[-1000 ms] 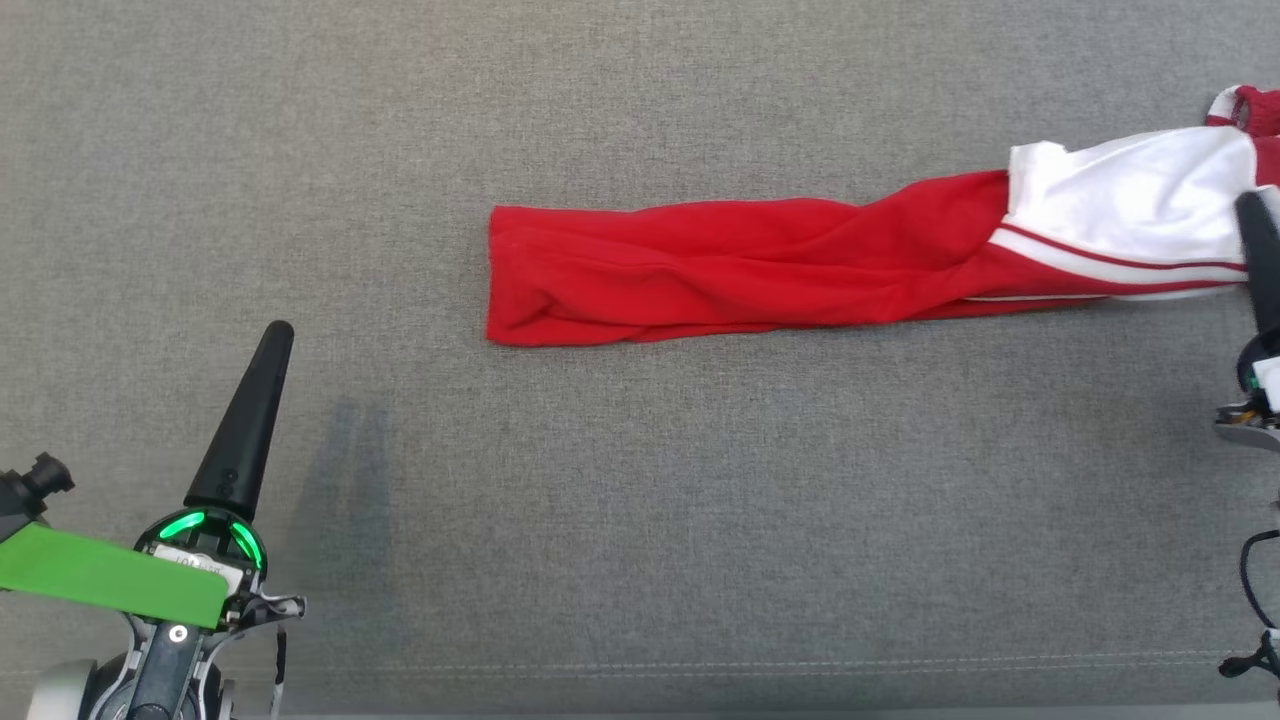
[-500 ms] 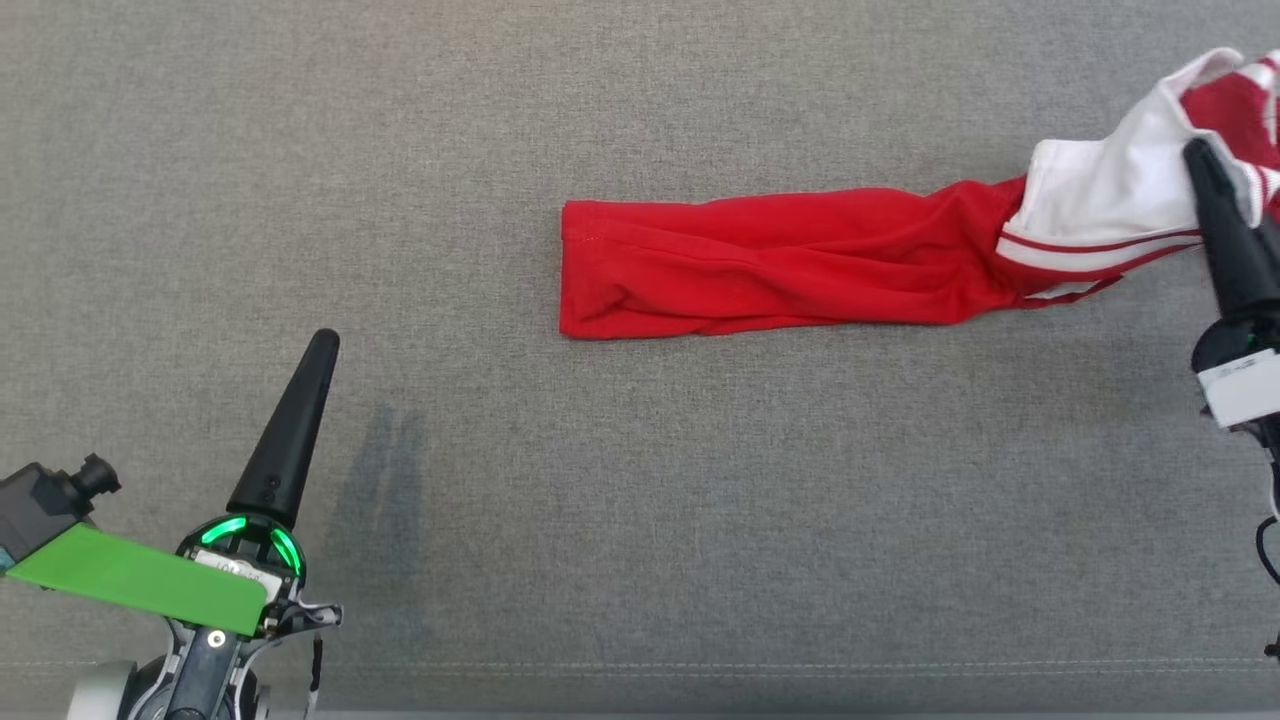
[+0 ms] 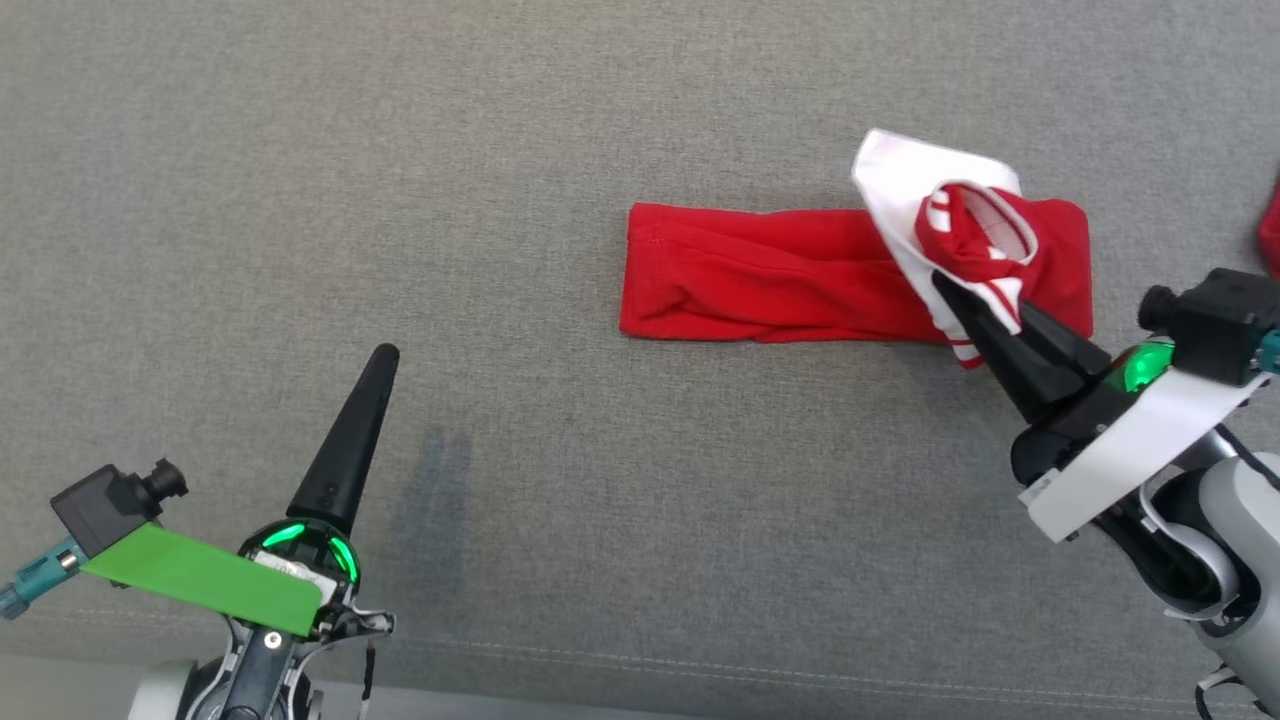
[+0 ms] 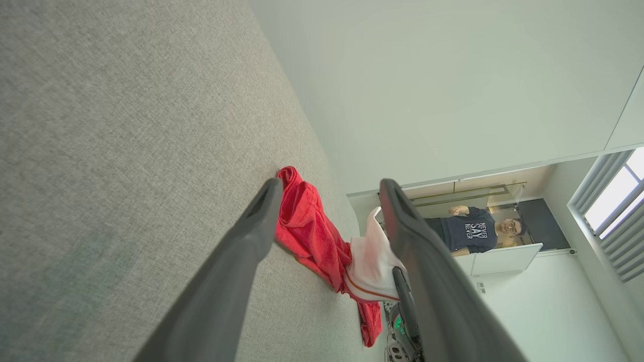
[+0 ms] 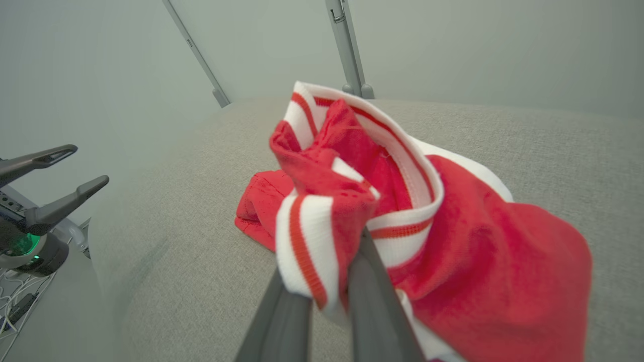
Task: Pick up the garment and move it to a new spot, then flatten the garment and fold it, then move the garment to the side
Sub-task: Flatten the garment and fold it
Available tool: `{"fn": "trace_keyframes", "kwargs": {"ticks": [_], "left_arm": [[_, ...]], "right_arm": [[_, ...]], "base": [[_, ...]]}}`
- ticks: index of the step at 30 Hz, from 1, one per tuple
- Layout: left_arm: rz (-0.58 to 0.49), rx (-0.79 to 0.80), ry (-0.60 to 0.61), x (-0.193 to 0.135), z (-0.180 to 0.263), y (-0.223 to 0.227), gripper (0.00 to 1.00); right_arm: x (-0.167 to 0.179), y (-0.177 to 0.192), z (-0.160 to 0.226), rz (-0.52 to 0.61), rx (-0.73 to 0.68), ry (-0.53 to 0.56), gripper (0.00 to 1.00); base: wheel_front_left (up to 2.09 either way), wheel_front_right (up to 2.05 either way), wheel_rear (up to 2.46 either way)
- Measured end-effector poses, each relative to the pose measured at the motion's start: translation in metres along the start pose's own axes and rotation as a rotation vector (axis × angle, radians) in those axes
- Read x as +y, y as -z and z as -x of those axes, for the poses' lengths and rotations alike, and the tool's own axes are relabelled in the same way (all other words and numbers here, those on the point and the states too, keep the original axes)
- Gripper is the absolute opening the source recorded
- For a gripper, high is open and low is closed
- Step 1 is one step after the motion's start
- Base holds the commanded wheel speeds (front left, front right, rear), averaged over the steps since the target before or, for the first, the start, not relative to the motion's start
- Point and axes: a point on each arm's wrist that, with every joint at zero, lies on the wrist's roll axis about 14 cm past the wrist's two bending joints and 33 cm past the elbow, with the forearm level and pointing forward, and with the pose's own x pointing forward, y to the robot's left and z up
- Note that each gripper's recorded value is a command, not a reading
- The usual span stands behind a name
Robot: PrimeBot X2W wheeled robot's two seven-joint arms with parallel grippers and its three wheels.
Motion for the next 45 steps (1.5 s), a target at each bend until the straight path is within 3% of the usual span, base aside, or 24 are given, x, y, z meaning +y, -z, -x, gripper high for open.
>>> {"fn": "trace_keyframes", "kwargs": {"ticks": [15, 28, 29, 31, 32, 33, 40, 45], "left_arm": [[0.03, -0.073, -0.007, -0.005, 0.024, -0.01, 1.0], [0.015, -0.115, -0.006, -0.008, 0.028, -0.021, 1.0], [0.016, -0.117, -0.007, -0.008, 0.029, -0.021, 1.0], [0.016, -0.123, -0.002, -0.009, 0.03, -0.022, 1.0], [0.016, -0.124, -0.002, -0.009, 0.03, -0.022, 1.0], [0.017, -0.124, -0.003, -0.009, 0.031, -0.022, 1.0], [0.017, -0.143, 0.01, -0.012, 0.032, -0.025, 1.0], [0.011, -0.146, 0.023, -0.015, 0.032, -0.027, 1.0]], "right_arm": [[0.053, 0.013, -0.054, 0.107, 0.094, -0.116, 0.0], [0.087, 0.044, -0.083, 0.105, 0.211, -0.211, 0.02], [0.088, 0.046, -0.084, 0.105, 0.219, -0.212, 0.09], [0.092, 0.049, -0.086, 0.11, 0.237, -0.214, 0.36], [0.093, 0.049, -0.086, 0.116, 0.24, -0.217, 0.91], [0.093, 0.049, -0.087, 0.121, 0.24, -0.214, 1.0], [0.112, 0.042, -0.089, 0.127, 0.218, -0.247, 1.0], [0.123, 0.016, -0.091, 0.086, 0.118, -0.246, 1.0]], "base": [[0.0, 0.0, 0.0], [0.0, 0.0, 0.0], [0.0, 0.0, 0.0], [0.0, 0.0, 0.0], [0.0, 0.0, 0.0], [0.0, 0.0, 0.0], [0.0, 0.0, 0.0], [0.0, 0.0, 0.0]]}}
